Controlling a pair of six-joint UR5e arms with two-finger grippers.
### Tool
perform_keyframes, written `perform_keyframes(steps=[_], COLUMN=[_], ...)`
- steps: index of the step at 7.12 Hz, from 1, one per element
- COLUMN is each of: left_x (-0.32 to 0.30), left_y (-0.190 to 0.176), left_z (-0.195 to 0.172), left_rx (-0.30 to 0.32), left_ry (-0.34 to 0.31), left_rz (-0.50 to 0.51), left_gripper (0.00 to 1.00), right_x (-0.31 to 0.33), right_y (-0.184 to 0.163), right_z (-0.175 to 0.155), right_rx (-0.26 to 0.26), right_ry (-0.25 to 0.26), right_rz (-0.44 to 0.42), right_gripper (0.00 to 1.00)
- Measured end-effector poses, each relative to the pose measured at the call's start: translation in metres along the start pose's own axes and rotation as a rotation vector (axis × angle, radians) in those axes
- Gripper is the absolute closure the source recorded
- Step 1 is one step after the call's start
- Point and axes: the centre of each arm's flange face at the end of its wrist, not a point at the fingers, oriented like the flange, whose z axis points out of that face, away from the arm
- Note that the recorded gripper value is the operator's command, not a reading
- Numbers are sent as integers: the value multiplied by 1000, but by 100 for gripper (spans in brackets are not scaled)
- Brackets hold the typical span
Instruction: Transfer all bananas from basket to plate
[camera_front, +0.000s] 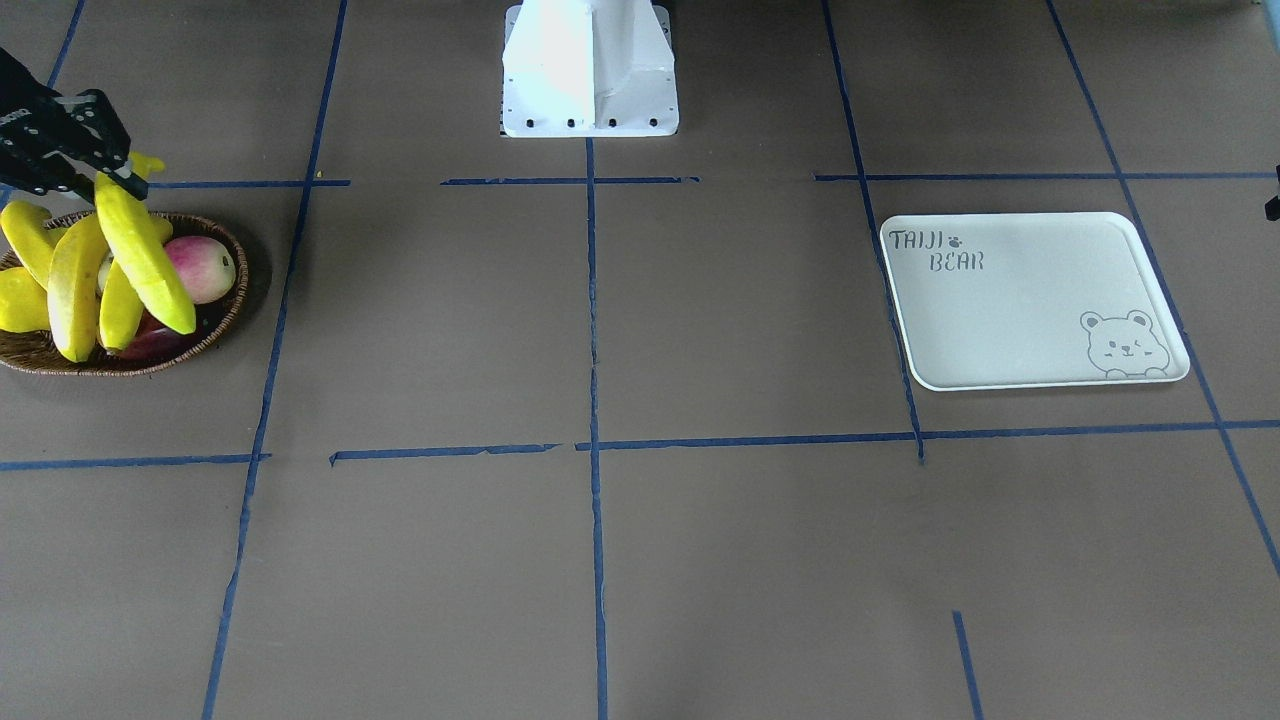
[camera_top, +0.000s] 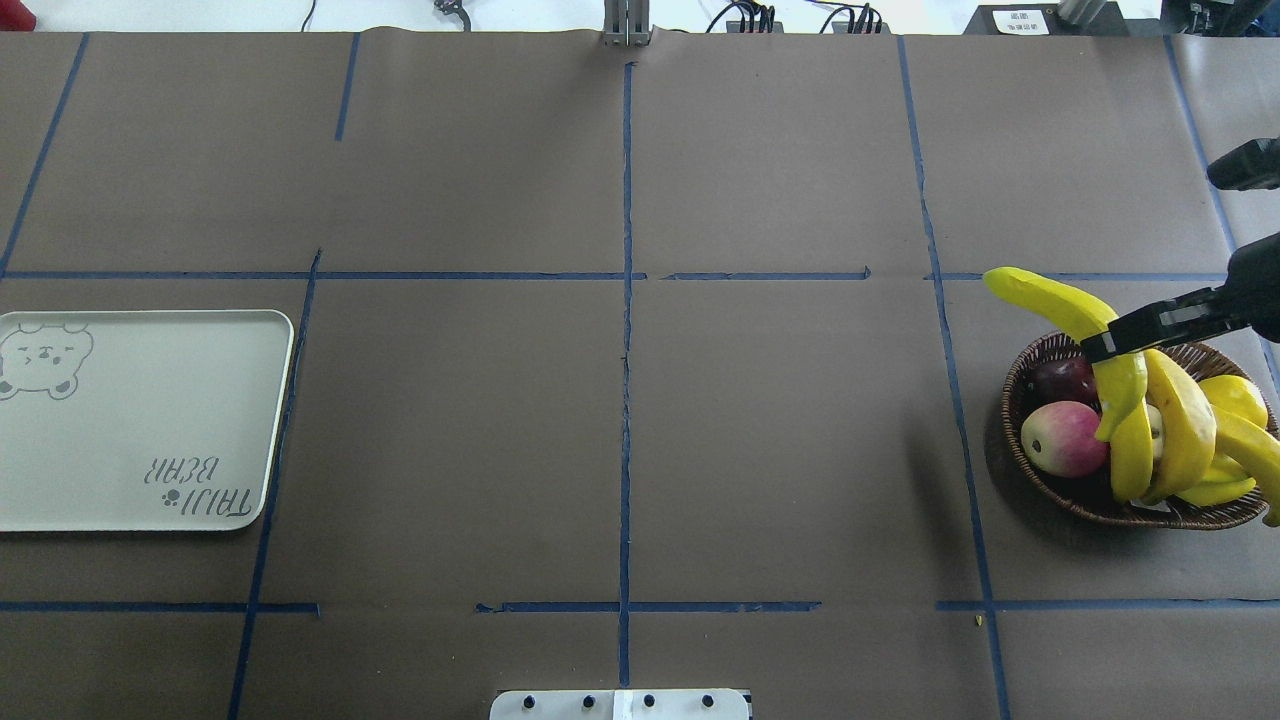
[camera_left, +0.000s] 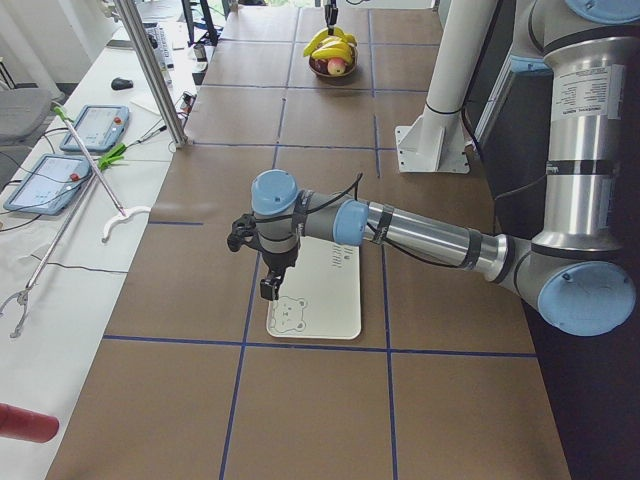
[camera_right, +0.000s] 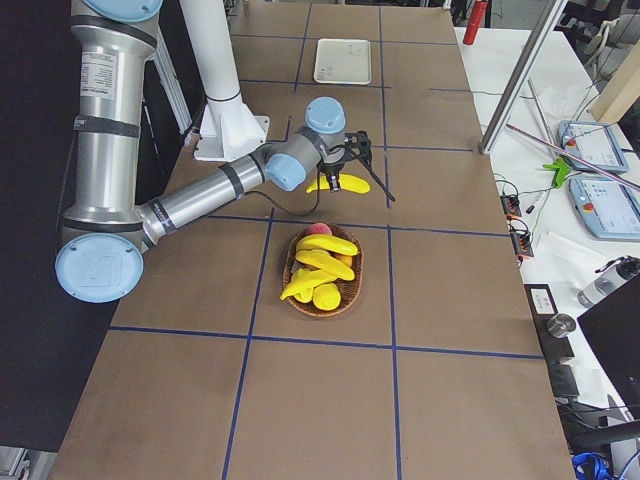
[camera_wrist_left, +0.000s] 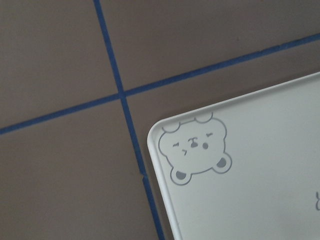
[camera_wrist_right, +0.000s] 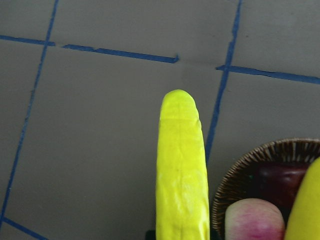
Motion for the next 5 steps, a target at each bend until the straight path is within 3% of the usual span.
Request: perform_keyframes(steps=[3, 5], left_x=[61, 156], left_y=[-23, -41], left_z=[5, 24], left_rx=[73, 30], left_ry=[146, 255], left_rz=[-79, -261], left_gripper=[0, 0], right_x=[-135, -209], right_y=[-48, -50], right_z=[51, 72], right_rx=[-26, 9], right_ry=[-130, -170], right_rz=[79, 144], right_gripper=[94, 95])
